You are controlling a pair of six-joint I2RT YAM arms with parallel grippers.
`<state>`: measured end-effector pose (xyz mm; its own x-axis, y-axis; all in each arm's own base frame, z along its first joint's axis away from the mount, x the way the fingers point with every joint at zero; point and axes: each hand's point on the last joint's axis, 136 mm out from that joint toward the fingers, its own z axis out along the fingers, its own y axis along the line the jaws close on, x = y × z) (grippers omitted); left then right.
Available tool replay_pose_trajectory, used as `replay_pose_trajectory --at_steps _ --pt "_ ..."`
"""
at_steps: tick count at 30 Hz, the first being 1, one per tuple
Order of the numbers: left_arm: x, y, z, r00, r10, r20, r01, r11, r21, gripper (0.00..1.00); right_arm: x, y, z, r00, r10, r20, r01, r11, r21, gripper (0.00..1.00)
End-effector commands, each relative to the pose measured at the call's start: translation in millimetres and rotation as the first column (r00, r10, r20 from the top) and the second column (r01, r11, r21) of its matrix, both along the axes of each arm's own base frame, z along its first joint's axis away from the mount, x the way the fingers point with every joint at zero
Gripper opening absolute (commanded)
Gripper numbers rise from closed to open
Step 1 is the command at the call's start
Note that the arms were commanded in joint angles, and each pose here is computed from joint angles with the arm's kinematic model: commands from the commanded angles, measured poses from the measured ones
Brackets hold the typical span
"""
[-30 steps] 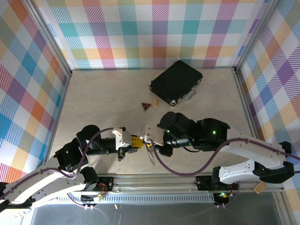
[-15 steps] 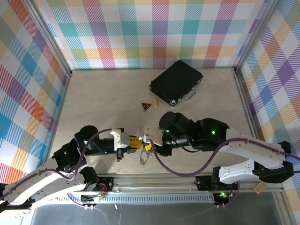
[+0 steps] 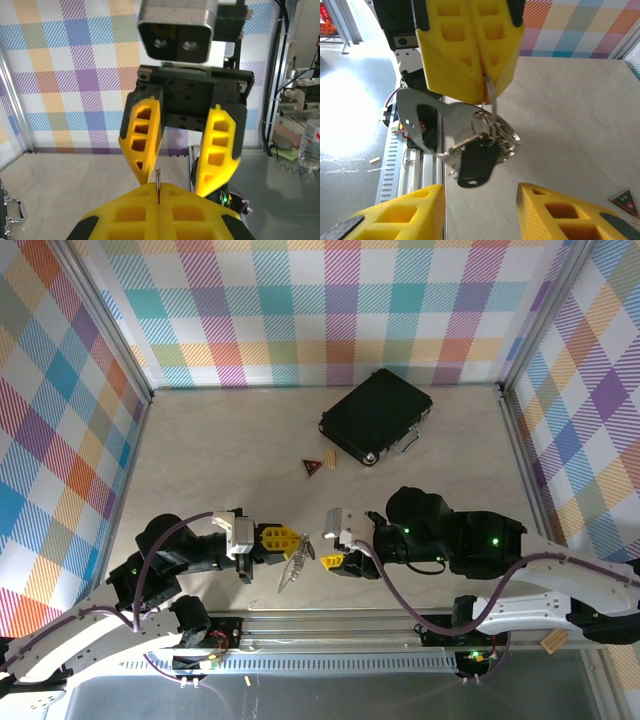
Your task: Put the keys on the keyring
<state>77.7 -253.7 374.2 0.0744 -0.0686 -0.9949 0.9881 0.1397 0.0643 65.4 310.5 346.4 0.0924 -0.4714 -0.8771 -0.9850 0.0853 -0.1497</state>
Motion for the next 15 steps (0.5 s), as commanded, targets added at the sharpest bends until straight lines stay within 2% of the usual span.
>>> replay_pose_trajectory --at_steps 1,5,15 --pt "4 1 18 1.0 0.022 0.003 -0.022 0.994 -0.11 0.0 -4 10 12 1.0 0.02 -0.009 -0.019 0.995 0.101 0.43" --pt "5 -4 21 1.0 0.003 -0.004 -0.004 0.989 -0.146 0.0 1 15 11 1.0 -0.003 0.0 0.003 0.99 0.138 0.44" --pt "4 -9 22 1.0 -0.025 -0.013 0.023 0.984 -0.174 0.0 13 16 8 0.998 -0.063 0.027 0.058 0.986 0.156 0.36"
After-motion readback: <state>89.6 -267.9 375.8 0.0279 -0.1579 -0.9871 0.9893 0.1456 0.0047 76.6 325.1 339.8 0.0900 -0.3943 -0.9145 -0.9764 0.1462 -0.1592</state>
